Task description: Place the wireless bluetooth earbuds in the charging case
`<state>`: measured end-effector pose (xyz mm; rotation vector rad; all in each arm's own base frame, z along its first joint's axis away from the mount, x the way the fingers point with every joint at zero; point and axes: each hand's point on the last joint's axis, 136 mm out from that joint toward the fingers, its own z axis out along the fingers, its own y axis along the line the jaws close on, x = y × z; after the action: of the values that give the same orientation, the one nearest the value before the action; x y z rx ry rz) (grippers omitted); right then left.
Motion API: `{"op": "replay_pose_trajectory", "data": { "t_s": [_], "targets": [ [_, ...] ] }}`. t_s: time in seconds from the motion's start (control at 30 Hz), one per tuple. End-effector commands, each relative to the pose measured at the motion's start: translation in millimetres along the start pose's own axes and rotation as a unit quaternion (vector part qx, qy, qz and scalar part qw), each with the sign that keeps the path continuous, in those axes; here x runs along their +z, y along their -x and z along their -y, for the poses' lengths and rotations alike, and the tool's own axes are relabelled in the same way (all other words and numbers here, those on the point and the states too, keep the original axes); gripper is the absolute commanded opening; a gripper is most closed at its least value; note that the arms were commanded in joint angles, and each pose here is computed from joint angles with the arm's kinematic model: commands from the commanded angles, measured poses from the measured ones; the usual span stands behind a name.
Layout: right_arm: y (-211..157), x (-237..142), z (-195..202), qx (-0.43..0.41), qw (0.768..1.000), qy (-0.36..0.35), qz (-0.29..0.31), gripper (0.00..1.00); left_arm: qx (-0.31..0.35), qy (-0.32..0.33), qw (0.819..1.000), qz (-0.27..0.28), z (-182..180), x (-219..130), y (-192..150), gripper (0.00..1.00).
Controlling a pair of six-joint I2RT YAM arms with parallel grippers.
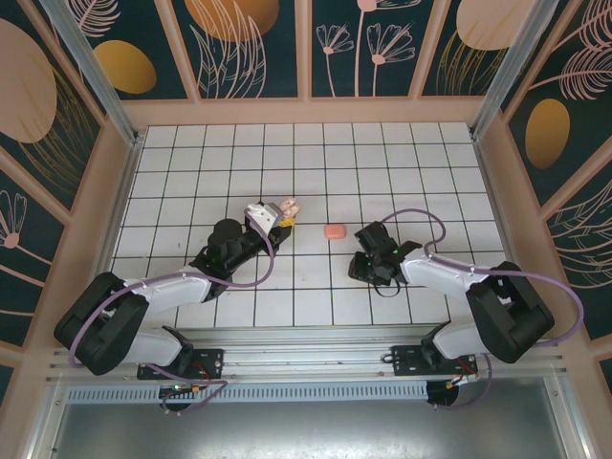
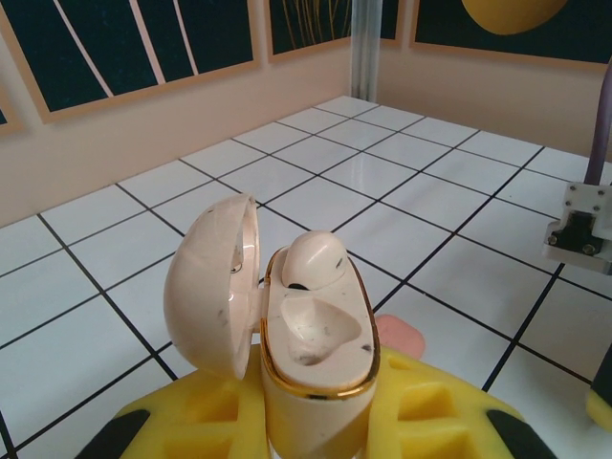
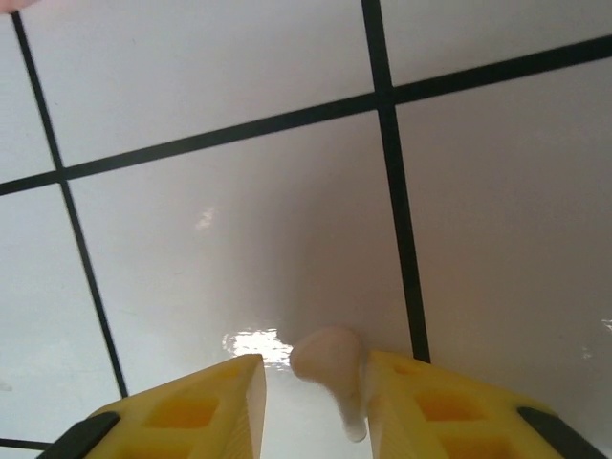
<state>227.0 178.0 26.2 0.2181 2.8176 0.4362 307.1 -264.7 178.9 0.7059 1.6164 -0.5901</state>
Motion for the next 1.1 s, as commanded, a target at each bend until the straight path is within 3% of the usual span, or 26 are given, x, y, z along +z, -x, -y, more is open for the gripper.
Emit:
{"op": "replay_pose_trajectory", "data": {
  "t_s": [0.0,0.4,1.07],
  "targets": [
    [13,-13,-2,-0.014,1.0,-0.027,0.006,0.35,0.011,0.001,1.0,0.025,1,0,21,0.11],
    [20,-25,3,-0.084,0.988,-0.108,-0.067,0.37,0.014,0.002,1.0,0.025,1,-1,23,0.11],
    [7,11,4,-0.058,0.988,-0.092,-0.112,0.31,0.016,0.003,1.0,0.02,0,-1,22,0.11]
  ]
}}
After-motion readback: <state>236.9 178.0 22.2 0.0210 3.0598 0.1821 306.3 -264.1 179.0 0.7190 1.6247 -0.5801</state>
